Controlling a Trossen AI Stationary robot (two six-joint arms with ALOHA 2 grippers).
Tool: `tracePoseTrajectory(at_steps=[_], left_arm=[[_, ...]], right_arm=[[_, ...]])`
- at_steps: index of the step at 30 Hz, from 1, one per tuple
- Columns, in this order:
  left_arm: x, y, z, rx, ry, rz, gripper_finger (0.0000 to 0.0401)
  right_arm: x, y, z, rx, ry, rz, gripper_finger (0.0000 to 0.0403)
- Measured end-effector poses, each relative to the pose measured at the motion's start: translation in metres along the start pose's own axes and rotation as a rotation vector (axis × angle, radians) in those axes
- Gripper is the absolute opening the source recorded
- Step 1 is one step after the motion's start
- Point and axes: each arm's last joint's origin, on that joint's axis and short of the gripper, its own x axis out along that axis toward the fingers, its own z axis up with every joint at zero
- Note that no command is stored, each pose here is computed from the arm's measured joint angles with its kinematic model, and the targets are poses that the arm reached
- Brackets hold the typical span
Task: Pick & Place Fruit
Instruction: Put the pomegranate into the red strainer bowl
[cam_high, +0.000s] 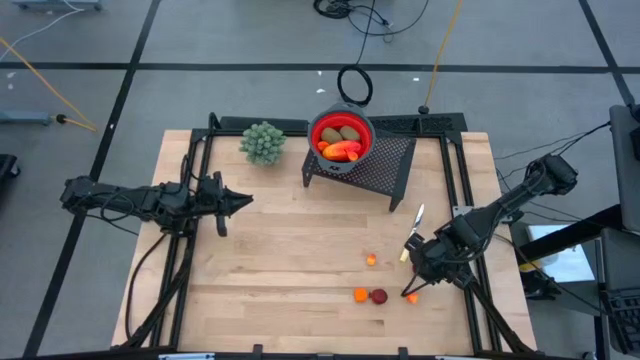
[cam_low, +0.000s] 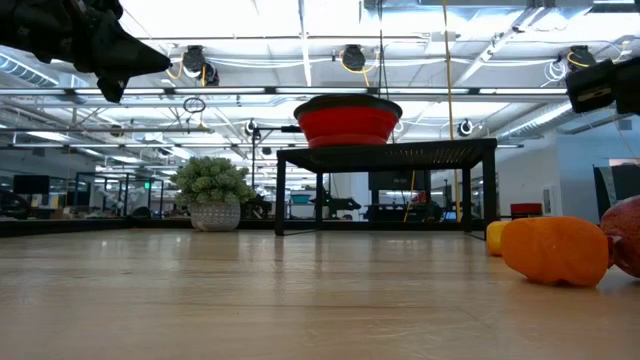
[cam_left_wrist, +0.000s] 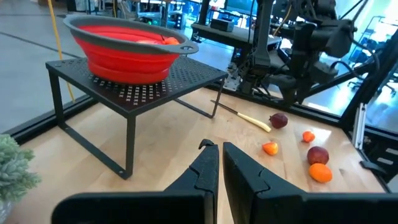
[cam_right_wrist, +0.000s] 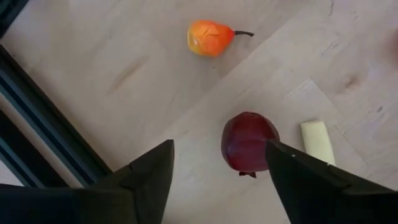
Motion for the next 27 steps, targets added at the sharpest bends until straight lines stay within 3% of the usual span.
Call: tracePoseTrajectory(at_steps=[17,27], left_arm=[[0.0,0.0,0.0,0.005,0.001,0.0,0.0021],[0.0,0.0,0.0,0.003,0.0,0.0,0.0021]], right_arm=[[0.013,-0.007,0.003,-0.05,0.078,-0.086,0.0267],[0.041,-0.011,-0.015,-0.048,0.088,-0.115,0.0267]])
